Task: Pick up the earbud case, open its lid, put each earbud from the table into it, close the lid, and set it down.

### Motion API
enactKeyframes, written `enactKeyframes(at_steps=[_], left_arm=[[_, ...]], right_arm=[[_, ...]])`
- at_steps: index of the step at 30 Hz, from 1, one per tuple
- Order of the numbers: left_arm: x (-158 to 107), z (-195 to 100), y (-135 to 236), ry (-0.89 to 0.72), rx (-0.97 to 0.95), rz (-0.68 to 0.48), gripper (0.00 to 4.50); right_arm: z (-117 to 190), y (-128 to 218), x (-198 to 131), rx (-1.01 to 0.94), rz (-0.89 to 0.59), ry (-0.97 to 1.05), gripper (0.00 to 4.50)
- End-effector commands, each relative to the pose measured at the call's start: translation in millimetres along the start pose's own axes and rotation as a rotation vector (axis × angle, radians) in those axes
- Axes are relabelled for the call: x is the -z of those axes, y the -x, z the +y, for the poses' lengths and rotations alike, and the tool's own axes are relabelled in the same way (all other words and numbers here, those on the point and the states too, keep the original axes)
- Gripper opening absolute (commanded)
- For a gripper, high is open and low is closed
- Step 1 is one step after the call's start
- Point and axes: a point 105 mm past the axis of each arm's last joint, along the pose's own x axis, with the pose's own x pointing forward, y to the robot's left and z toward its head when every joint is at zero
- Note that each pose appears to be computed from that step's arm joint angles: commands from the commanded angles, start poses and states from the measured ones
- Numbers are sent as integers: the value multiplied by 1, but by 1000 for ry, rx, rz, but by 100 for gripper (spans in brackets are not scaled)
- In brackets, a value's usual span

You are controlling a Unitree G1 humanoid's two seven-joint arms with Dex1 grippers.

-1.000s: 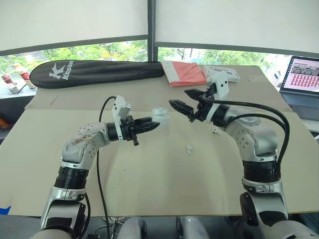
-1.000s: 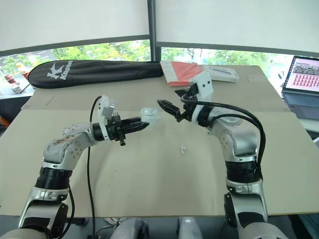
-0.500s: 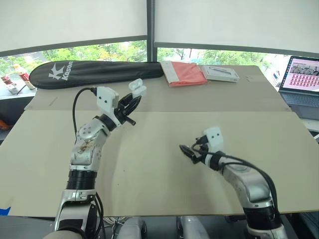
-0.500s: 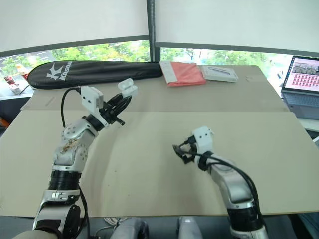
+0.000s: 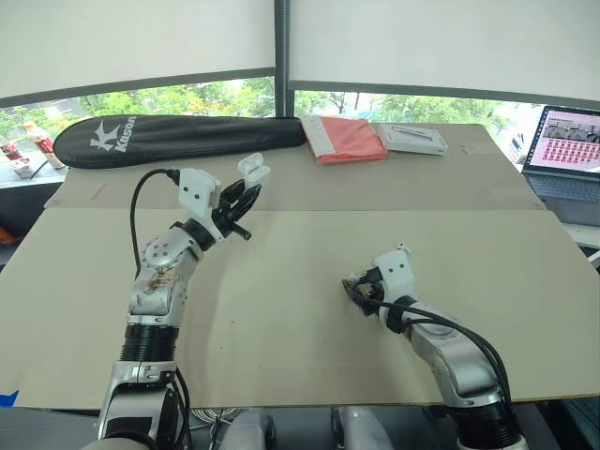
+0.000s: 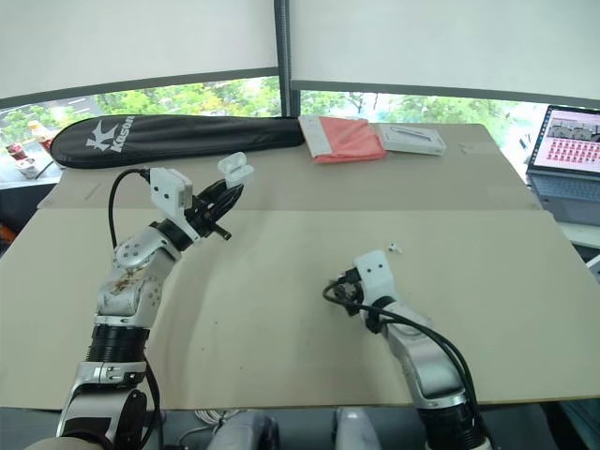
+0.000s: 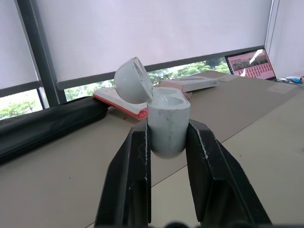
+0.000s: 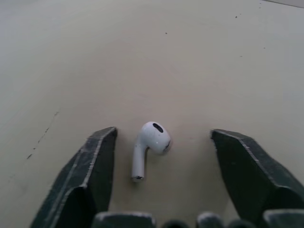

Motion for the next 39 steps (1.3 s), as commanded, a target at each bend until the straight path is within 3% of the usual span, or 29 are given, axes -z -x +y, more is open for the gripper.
enactKeyframes(at_steps=[1, 6, 10, 15, 22, 27, 39], left_arm=[[-19, -1, -4, -60, 8, -60, 54], [-18, -3, -4, -61, 9, -58, 54], [-18, -3, -5, -63, 5, -60, 54], [-19, 0, -7, -67, -20, -75, 54], [-7, 6, 3, -97, -62, -55, 54], [-4, 6, 8, -91, -90, -54, 54], [1, 6, 24, -111, -118, -25, 54]], right_arm=[[15, -3, 4, -61, 30, -2, 197], [23, -4, -5, -103, 14, -1, 34], [13, -1, -3, -110, 29, 12, 33], [-28, 25, -3, -183, 121, 138, 33], [-111, 97, 19, -400, 516, 449, 33], [-157, 128, 41, -460, 711, 579, 33], [-192, 143, 60, -533, 846, 671, 33]])
